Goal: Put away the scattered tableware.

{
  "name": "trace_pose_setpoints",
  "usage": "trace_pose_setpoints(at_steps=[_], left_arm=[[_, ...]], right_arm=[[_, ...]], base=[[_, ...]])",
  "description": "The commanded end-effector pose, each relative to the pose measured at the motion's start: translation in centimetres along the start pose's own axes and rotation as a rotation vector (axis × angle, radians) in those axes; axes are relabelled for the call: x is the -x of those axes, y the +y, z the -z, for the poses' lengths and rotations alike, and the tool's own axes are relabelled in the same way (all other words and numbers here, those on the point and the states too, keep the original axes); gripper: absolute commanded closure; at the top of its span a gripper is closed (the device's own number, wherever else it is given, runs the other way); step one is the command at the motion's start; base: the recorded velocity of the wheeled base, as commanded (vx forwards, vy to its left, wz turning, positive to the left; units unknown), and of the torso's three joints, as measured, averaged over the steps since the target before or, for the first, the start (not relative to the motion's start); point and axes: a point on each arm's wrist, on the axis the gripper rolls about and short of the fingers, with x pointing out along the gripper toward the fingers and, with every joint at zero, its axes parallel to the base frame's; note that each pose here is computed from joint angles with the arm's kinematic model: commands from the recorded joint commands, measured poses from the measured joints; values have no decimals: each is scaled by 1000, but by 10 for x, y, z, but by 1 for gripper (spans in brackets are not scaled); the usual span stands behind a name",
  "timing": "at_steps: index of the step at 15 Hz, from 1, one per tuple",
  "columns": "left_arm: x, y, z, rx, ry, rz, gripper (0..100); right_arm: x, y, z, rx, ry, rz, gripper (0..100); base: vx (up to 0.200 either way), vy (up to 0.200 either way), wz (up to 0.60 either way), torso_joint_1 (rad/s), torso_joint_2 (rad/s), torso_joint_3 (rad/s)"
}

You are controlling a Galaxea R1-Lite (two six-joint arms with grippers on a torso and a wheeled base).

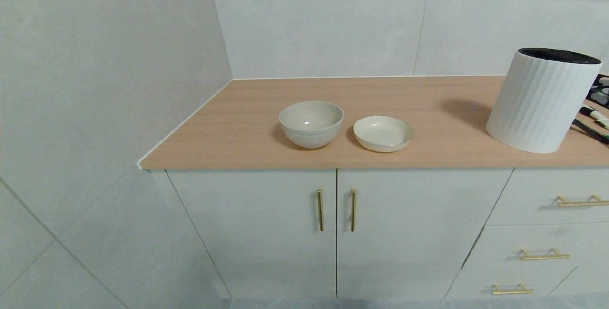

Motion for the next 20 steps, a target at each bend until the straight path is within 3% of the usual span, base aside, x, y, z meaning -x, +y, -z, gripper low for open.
trace_pose_setpoints(at_steps=[1,13,20], left_arm=[[0,0,0,0,0,-1,0],[0,0,0,2,0,-1,0],[0,0,0,0,0,-1,0]], right_arm=[[0,0,0,0,0,0,0],[0,0,0,0,0,0,0],[0,0,0,0,0,0,0]], base=[[0,0,0,-198,486,290],[0,0,0,-151,461,308],[0,0,0,-19,86,60]])
